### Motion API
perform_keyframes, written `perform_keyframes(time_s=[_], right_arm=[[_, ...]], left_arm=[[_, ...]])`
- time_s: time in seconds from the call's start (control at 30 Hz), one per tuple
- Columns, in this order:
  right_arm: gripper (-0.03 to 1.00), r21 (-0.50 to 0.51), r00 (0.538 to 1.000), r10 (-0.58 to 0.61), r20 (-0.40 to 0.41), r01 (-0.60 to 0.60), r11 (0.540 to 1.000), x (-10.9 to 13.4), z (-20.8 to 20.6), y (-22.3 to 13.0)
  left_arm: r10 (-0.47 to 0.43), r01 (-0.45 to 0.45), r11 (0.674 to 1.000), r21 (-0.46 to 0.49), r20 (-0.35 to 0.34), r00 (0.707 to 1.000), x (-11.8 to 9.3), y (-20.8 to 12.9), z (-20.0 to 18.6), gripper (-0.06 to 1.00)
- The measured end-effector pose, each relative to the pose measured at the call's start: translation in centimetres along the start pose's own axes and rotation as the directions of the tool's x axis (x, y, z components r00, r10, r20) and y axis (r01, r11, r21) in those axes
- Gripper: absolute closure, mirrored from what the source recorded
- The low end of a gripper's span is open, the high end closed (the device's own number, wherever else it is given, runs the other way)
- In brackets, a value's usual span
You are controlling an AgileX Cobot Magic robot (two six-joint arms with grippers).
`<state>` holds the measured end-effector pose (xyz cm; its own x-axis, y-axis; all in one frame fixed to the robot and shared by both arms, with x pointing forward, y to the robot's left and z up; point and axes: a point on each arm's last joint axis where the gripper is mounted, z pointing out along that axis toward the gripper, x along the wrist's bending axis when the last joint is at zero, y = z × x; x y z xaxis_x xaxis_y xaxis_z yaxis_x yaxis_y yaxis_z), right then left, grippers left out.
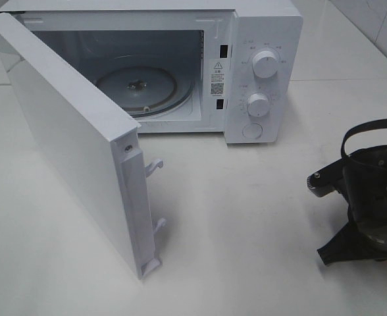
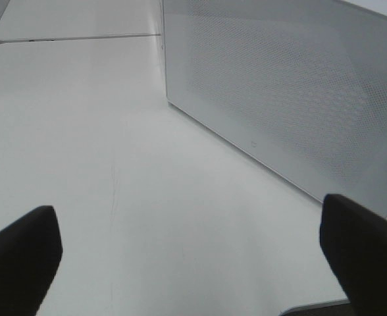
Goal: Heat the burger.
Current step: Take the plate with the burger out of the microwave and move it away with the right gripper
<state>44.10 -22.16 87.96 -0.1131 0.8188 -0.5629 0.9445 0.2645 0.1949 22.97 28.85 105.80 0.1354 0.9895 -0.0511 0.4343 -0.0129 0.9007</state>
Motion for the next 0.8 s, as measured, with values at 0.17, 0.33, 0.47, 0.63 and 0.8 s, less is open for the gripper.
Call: perform_keyframes(time_s=[0.17,0.33,0.47,0.63,0.8], right_arm=[[0.87,-0.006,1.0,-0.009,0.018,0.009,1.0,0.3,0.6,0.1],[0.83,-0.005,0.999,0.037,0.026,-0.037,0.999,0.6,1.0,0.1],[0.7,-0.005,0.999,0.03,0.035,-0.03,1.0,0.5,1.0,0.1],[0.54,-0.009,1.0,0.019,0.015,-0.019,1.0,0.1,0.3,0.2],[0.48,-0.056,0.999,0.016,-0.044,-0.018,0.998,-1.2,-1.9,0.3]], left_arm=[[0.0,0.0,1.0,0.0,0.0,1.0,0.0,0.0,0.0,-0.04],[0.0,0.0,1.0,0.0,0.0,1.0,0.0,0.0,0.0,-0.04],[0.0,0.0,1.0,0.0,0.0,1.0,0.0,0.0,0.0,-0.04],[0.0,0.0,1.0,0.0,0.0,1.0,0.0,0.0,0.0,-0.04],[0.0,0.0,1.0,0.0,0.0,1.0,0.0,0.0,0.0,-0.04]])
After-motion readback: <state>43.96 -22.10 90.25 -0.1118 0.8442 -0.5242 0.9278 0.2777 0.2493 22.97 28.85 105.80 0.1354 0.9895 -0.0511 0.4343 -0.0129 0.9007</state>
